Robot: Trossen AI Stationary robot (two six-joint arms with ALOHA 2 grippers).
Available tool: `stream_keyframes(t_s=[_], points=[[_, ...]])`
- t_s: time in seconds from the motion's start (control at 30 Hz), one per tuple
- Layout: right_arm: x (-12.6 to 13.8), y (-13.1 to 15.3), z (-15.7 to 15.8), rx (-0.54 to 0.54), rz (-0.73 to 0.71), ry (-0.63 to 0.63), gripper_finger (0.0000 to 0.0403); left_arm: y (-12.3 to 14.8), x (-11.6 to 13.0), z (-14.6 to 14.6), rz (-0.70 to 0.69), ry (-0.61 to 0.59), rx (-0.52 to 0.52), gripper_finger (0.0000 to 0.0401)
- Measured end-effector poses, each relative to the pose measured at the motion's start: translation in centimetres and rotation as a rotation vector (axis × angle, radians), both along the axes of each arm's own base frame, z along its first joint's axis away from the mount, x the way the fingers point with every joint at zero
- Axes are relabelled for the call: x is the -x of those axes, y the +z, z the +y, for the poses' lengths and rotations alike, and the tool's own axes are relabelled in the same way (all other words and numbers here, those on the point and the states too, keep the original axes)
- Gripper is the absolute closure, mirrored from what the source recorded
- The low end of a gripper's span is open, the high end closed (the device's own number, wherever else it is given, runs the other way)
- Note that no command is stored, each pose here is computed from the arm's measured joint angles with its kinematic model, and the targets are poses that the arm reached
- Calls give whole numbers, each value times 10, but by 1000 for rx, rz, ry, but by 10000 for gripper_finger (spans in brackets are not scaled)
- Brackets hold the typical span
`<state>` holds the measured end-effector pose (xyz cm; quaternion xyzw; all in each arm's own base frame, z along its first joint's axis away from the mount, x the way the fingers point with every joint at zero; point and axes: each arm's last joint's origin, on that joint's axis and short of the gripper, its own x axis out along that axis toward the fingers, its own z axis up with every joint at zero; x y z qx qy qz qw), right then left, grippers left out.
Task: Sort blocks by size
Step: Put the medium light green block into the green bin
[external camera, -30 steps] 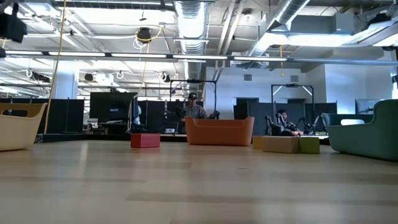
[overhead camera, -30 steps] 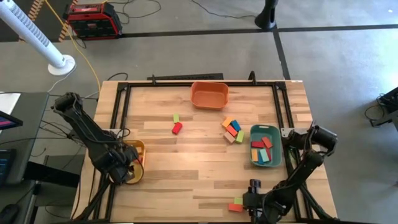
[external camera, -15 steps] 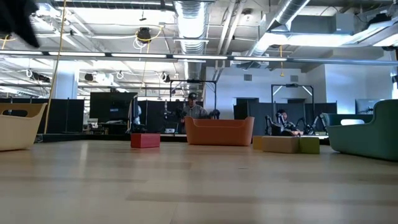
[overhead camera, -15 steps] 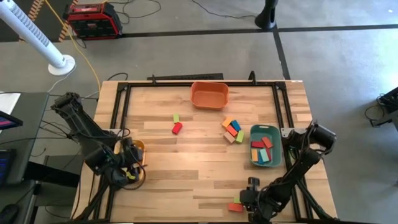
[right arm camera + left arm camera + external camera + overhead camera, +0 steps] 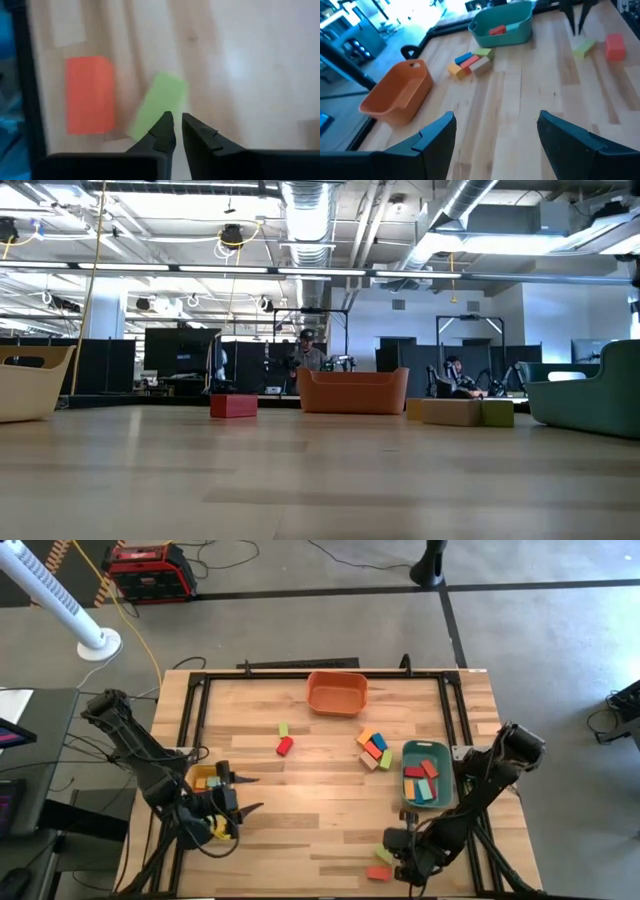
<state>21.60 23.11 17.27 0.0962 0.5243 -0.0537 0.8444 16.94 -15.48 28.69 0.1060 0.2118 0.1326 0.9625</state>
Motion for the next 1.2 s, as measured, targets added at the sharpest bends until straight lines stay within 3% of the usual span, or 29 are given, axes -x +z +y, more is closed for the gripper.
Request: stream_keyframes(t_s=[0.3, 0.43, 0.57, 0.73, 0.83, 1.0, 1.2], points=[[-3, 32, -16, -56, -84, -3, 356, -45, -15, 15, 10, -3, 7, 134], [-3, 28, -10, -90, -78, -31, 330, -60, -17, 20, -8, 0, 45, 134], [-7, 11, -6, -141, 4, -93, 271, -63, -19, 22, -26, -6, 84, 134], [-16, -2, 4, -160, 8, 23, 175, -58, -22, 19, -69, -30, 82, 134], [-17, -1, 2, -157, 6, 17, 142, -54, -24, 17, -93, -62, 89, 134], [-16, -1, 4, -139, -7, 79, 133, -52, -25, 16, -109, -82, 103, 134], [-4, -2, 13, -24, -6, 323, 151, -52, -25, 16, -109, -82, 105, 134]])
